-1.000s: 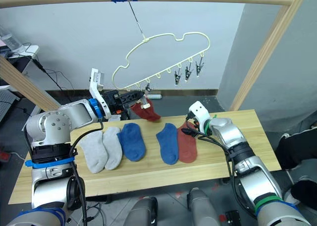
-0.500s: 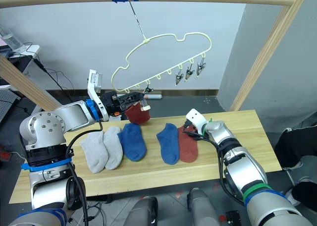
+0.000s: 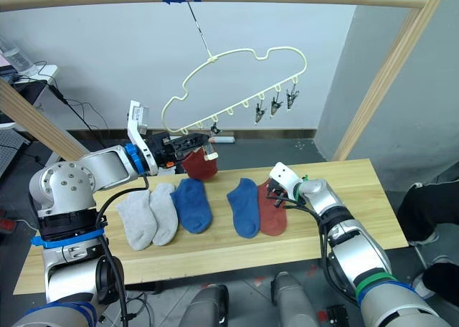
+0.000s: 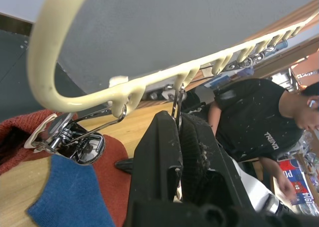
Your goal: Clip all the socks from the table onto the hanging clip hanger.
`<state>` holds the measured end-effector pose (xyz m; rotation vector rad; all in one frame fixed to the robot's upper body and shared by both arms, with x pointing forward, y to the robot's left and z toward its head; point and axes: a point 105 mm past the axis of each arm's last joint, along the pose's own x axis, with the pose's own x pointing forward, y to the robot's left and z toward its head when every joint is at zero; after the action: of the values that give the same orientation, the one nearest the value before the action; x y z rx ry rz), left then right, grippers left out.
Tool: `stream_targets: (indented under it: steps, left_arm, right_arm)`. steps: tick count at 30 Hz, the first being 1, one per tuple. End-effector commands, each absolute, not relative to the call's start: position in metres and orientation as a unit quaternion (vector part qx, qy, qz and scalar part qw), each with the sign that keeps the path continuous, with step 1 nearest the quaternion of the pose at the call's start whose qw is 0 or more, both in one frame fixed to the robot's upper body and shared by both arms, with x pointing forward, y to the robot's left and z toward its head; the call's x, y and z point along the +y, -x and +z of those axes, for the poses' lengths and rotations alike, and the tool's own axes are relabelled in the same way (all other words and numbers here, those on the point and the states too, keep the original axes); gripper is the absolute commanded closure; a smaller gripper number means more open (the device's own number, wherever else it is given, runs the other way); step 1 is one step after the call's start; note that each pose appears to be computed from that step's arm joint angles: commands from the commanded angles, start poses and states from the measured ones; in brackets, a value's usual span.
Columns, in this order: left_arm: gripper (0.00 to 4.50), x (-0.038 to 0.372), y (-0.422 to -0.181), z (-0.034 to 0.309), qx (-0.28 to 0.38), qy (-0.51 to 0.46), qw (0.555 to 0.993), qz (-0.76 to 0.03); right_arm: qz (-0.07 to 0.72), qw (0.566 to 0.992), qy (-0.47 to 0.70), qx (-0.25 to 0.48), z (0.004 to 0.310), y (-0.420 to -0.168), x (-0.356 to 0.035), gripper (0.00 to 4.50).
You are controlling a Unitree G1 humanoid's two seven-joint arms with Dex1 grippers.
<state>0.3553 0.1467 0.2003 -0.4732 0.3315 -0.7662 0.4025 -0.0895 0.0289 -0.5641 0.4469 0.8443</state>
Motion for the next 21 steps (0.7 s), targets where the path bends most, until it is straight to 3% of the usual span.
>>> stream_targets:
  steps: [1,4,7,18,21]
  left_arm:
    - [4.5,0.146,-0.354,0.193,0.175,0.23,0.884,-0.368]
    - [4.5,0.146,-0.354,0.193,0.175,0.229,0.884,-0.368]
    - [4.5,0.145,-0.355,0.194,0.174,0.229,0.884,-0.369]
    - [4.5,0.143,-0.354,0.192,0.18,0.226,0.884,-0.368]
    - [4.5,0.142,-0.353,0.191,0.181,0.225,0.883,-0.37]
  right_arm:
    - [0.395,0.868,0.253,0.162,0.057,-0.41,-0.083,4.48]
    - [0.399,0.87,0.242,0.158,0.063,-0.41,-0.082,4.48]
    - [0.381,0.882,0.208,0.181,0.064,-0.416,-0.086,3.91]
    - [0.375,0.869,0.215,0.24,0.044,-0.417,-0.089,0.23]
    - [0.378,0.863,0.232,0.241,0.042,-0.417,-0.088,0.05]
